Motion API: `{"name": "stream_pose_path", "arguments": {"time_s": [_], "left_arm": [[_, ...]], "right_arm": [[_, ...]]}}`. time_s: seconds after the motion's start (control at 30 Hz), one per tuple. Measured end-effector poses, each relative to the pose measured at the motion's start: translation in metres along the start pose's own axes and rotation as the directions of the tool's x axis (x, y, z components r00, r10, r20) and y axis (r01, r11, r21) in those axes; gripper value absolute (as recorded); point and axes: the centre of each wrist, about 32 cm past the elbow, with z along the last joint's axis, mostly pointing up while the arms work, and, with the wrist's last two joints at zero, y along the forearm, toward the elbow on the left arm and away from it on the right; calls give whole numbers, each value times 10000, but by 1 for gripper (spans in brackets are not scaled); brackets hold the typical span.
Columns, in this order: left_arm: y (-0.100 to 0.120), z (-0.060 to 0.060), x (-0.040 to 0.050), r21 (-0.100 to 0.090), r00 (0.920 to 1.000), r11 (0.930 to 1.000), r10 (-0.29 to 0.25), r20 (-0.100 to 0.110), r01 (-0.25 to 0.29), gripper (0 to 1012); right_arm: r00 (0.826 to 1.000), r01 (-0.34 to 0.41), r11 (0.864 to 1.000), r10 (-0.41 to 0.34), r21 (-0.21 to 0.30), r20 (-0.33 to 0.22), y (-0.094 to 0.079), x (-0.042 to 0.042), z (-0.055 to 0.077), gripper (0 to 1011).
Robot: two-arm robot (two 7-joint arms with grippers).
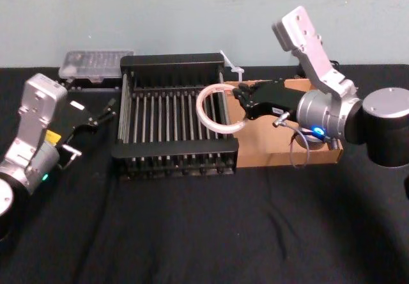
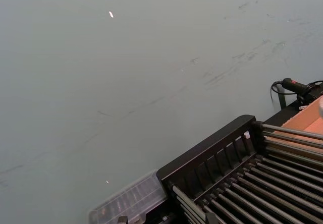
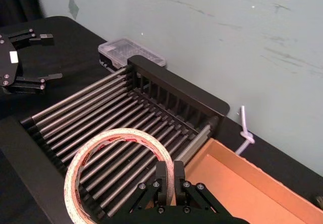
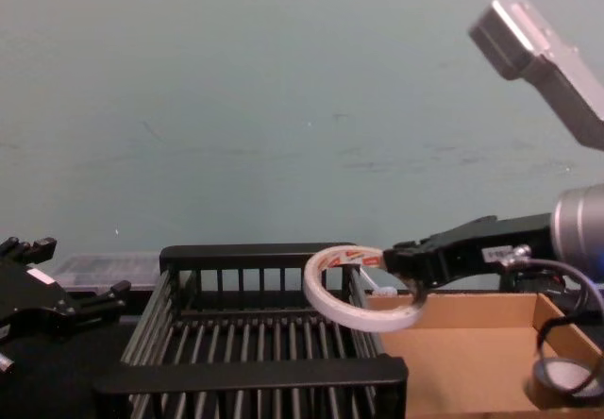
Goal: Pick up the white tape and place it into the black box , Pick up the silver tape and place it into the brown box.
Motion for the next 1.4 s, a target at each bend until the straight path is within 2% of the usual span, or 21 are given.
{"name": "stream_pose_path", "arguments": {"time_s": [0.47, 0.7, 1.3, 1.4], "left_arm": [[0, 0, 0, 0, 10000, 10000, 1, -1, -1, 1001], [0, 0, 0, 1, 10000, 10000, 1, 0, -1, 1001], [0, 0, 0, 0, 10000, 10000, 1, -1, -1, 1001], [0, 0, 0, 1, 10000, 10000, 1, -1, -1, 1001]], "right_arm": [[9990, -437, 9990, 438, -58, 97, 313, -65, 81, 92], [9989, -462, 9989, 462, -33, -33, 407, -75, 90, 92], [9991, -434, 9991, 434, -30, -6, 383, -68, 89, 95], [9991, -434, 9991, 434, -30, -6, 381, -68, 89, 187]]}}
